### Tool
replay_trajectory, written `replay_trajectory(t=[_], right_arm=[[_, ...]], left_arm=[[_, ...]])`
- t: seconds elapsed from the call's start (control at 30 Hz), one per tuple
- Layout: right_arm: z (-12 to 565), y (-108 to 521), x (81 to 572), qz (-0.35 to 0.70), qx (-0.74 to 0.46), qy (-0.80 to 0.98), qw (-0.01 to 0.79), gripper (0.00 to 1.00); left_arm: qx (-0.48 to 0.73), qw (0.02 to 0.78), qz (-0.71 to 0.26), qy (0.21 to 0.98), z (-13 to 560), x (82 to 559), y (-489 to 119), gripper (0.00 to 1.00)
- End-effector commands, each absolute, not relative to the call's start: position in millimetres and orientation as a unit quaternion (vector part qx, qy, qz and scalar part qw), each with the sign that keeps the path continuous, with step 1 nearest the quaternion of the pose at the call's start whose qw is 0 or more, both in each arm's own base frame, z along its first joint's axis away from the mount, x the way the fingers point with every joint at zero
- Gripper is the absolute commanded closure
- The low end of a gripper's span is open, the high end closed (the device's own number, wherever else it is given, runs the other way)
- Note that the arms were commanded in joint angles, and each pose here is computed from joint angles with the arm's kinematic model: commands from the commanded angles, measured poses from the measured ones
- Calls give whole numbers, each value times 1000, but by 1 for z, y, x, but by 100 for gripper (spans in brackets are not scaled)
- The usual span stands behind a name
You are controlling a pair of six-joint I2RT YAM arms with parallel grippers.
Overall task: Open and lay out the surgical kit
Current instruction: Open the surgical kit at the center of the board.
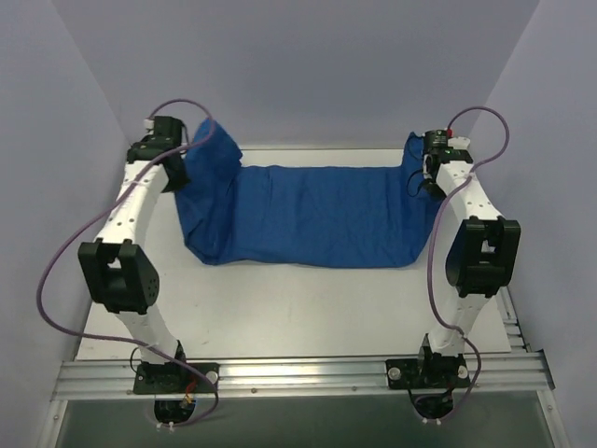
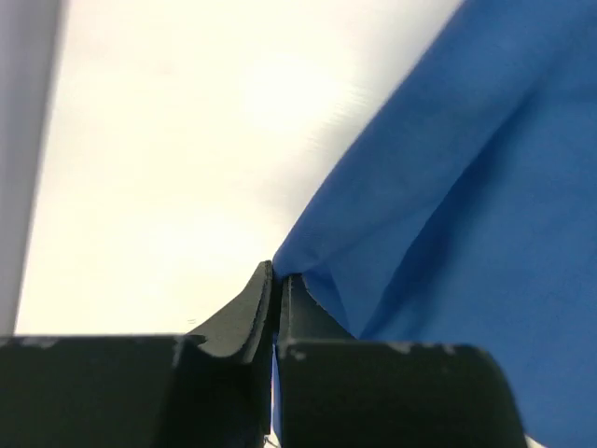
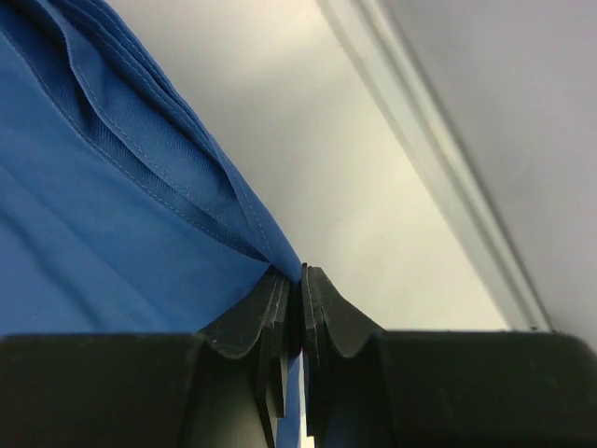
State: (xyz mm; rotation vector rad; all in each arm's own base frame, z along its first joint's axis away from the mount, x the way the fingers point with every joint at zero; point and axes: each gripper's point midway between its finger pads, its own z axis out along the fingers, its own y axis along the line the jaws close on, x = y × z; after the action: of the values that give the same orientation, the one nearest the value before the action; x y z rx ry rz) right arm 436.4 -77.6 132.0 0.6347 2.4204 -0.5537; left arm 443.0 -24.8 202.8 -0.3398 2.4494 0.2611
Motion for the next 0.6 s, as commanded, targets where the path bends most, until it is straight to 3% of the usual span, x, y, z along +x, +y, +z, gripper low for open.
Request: replay_trajectory(t=[0.0, 0.3, 0.33, 0.37, 0.4, 0.47, 0.57], right_arm=[[152, -126, 422, -288, 246, 878, 293, 100], [113, -192, 429, -312, 257, 880, 249, 100], [101, -193, 433, -310, 252, 885, 239, 100], [100, -194, 437, -311, 248, 885, 242, 100], [95, -193, 438, -314, 243, 886, 241, 100], [84, -196, 437, -319, 247, 885, 234, 100], [79, -206, 428, -339, 249, 879, 224, 100]], left_arm=[[-225, 316, 109, 915, 192, 426, 55, 98], [-320, 250, 136, 904, 146, 423, 131, 94], [-319, 239, 134, 907, 136, 422, 132, 82], [-321, 232, 133, 909, 130, 421, 132, 55], [-326, 218, 140, 909, 121, 419, 133, 39], [-322, 220, 134, 911, 115, 422, 133, 22], [-320, 217, 119, 915, 114, 427, 125, 12]])
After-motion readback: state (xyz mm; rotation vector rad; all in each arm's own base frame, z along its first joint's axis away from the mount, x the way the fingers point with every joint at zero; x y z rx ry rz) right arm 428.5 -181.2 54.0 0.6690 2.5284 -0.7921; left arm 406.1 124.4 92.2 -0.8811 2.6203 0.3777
